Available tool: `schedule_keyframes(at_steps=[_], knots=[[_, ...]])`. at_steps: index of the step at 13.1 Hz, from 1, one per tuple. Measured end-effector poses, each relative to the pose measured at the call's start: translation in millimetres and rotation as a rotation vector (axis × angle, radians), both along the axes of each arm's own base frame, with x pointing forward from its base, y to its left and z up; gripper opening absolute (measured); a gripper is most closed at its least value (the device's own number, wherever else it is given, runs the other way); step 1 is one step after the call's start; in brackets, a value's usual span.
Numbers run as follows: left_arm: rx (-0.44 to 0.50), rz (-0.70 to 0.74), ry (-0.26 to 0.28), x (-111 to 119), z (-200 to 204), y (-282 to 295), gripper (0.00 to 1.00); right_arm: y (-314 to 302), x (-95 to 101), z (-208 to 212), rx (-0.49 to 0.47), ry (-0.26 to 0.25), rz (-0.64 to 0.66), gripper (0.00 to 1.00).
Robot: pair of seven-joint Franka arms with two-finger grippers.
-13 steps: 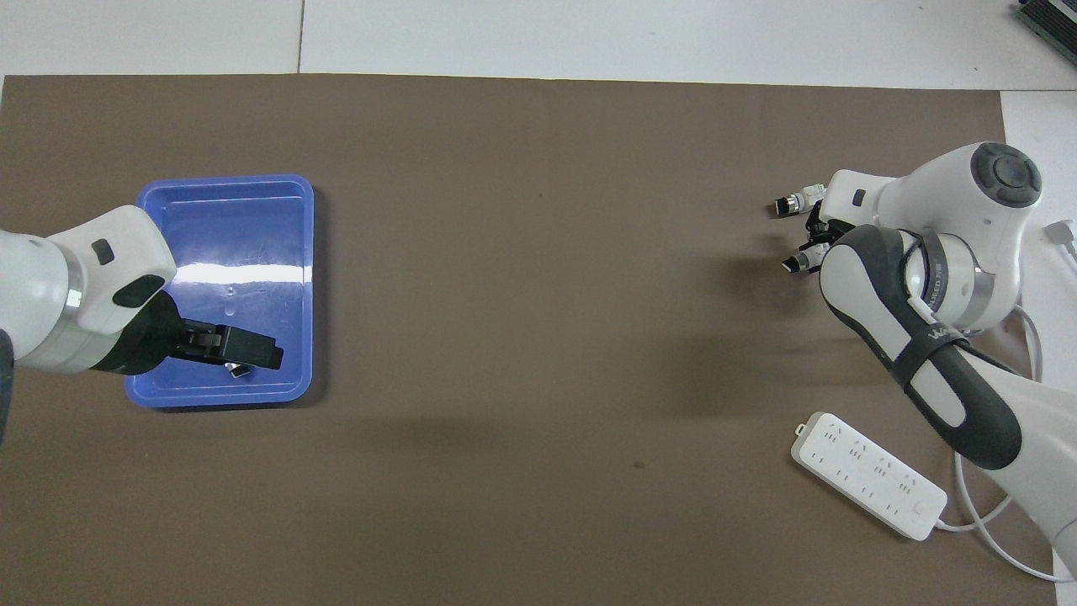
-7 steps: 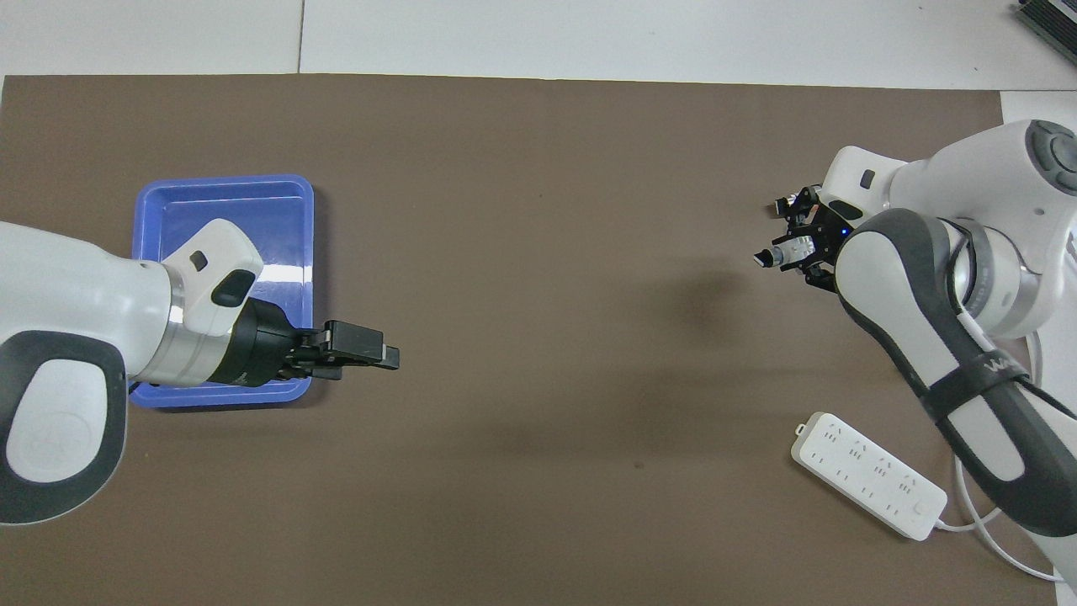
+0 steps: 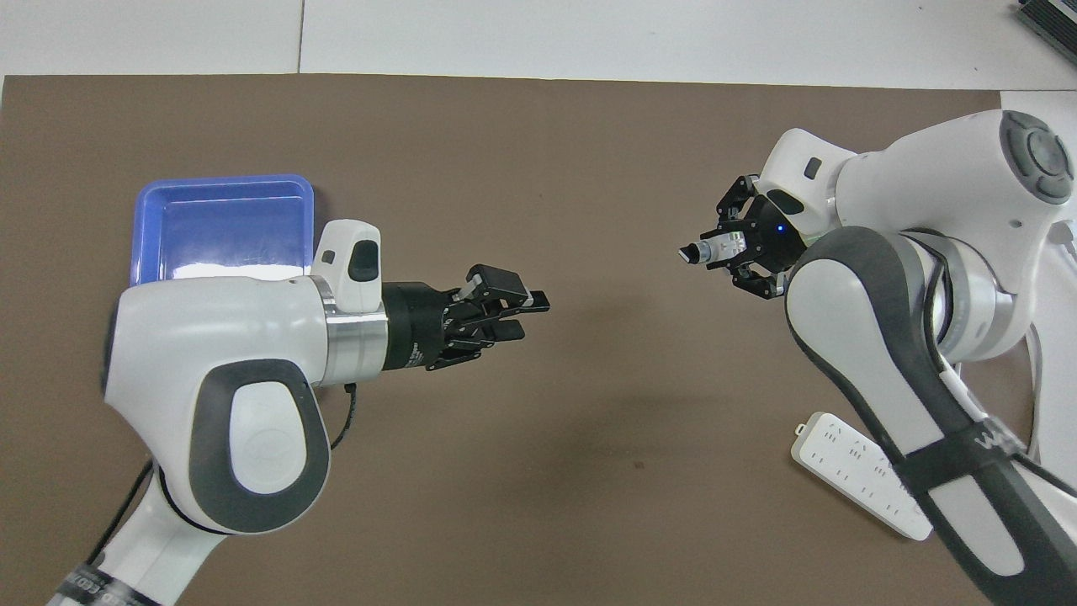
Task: Turn and place switch with both arms
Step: 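Bring the switch toward the left gripper and close the left gripper on it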
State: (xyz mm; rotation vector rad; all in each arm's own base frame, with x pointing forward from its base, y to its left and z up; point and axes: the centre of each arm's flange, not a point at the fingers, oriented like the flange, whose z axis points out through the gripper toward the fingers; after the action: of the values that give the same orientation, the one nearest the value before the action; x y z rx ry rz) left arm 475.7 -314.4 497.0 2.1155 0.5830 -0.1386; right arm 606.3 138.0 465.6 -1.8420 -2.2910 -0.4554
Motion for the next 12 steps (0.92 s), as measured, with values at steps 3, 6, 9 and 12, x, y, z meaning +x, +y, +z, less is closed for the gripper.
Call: schedule_keyframes(at_steps=[3,6,9,12], knots=[[-0.053,0.074,0.024,-1,-12,-24,0.46,33,-21.1,42,0.056,0.007,-0.04,0.33],[-0.109,0.118,0.028,3,-5,-44,0.41,64,-44.3,74,0.095,0.013,-0.067,0.33],[-0.156,0.14,0.03,8,8,-53,0.38,73,-49.6,75,0.097,0.024,-0.061,0.33],[-0.167,0.14,0.032,10,12,-56,0.36,80,-54.6,75,0.097,0.029,-0.052,0.33]])
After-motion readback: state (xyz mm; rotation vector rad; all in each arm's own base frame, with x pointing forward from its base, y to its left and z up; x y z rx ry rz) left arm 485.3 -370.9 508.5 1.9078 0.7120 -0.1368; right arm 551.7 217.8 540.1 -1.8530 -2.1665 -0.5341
